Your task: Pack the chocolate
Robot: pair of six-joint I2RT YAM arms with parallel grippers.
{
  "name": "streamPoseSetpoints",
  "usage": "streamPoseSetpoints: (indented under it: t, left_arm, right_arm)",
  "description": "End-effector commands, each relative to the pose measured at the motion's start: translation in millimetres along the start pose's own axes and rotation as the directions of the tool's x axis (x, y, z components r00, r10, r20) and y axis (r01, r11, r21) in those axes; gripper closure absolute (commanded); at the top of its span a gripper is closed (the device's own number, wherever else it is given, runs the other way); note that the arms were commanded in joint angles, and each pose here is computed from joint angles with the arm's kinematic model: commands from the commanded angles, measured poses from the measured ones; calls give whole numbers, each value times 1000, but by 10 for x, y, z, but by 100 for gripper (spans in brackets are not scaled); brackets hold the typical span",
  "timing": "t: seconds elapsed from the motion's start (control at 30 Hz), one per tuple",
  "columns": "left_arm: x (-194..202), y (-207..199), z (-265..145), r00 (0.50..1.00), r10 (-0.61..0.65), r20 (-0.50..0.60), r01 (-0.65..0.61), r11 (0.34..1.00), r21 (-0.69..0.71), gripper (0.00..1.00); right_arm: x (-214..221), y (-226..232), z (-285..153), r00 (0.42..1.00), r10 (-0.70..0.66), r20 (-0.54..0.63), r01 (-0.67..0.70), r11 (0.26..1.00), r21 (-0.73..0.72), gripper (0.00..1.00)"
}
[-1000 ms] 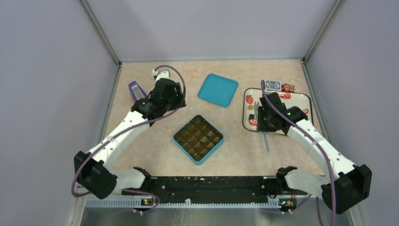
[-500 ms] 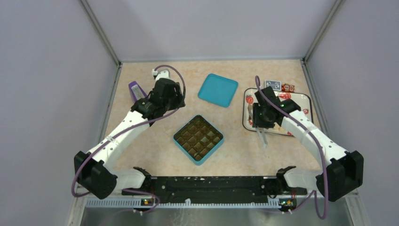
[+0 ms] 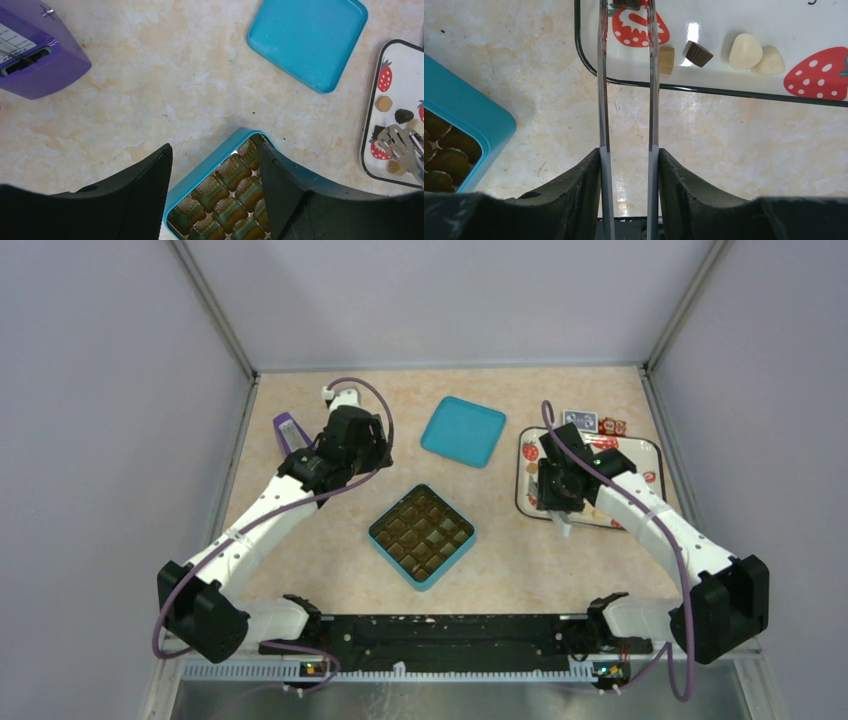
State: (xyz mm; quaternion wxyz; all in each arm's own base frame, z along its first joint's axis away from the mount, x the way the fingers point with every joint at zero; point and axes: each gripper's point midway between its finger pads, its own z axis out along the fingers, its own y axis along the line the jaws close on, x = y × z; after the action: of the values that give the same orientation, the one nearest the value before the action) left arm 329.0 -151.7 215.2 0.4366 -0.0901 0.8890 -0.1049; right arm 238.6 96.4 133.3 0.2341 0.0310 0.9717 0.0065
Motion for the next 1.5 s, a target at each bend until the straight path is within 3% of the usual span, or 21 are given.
streamPoseSetpoints:
  t: [0.0, 0.33, 0.47, 0.67, 0.73, 0.83, 1.0, 1.13, 1.47]
  left_arm:
    - [-128, -38, 6, 999, -11, 49, 10, 1000, 17, 31]
    - [-75, -31, 25, 999, -17, 36, 16, 1000, 21, 31]
    - [-35, -44, 31, 999, -22, 24, 22, 999, 34, 31]
    - [97, 6, 103, 998, -11, -59, 10, 1000, -7, 30]
    - [152, 92, 114, 996, -19, -93, 13, 998, -60, 30]
    - [269, 179, 127, 989, 1, -150, -15, 996, -93, 29]
    - [553, 340, 83, 961, 0, -277, -44, 987, -155, 28]
    - [864, 409, -22, 917, -59, -395, 10, 992, -126, 2]
    - [1273, 962, -277, 867, -226, -444, 99, 952, -291, 4]
  right_arm:
    - [-199, -9, 11, 998, 26, 62, -27, 999, 25, 58]
    - [-157, 18, 173, 999, -20, 35, 19, 998, 52, 57]
    - [-152, 38, 170, 999, -38, 32, 37, 998, 56, 63]
    - [-131, 53, 122, 999, -44, 32, 42, 998, 52, 65]
    - [-120, 42, 119, 998, -48, 34, 46, 997, 60, 70]
    - [-117, 35, 85, 998, -50, 42, 48, 997, 61, 87]
    - [-154, -2, -15, 996, -38, 79, 33, 998, 62, 90]
    - [-193, -4, -106, 994, -32, 105, 27, 998, 50, 90]
    - [-238, -1, -248, 990, -41, 135, 38, 999, 23, 91]
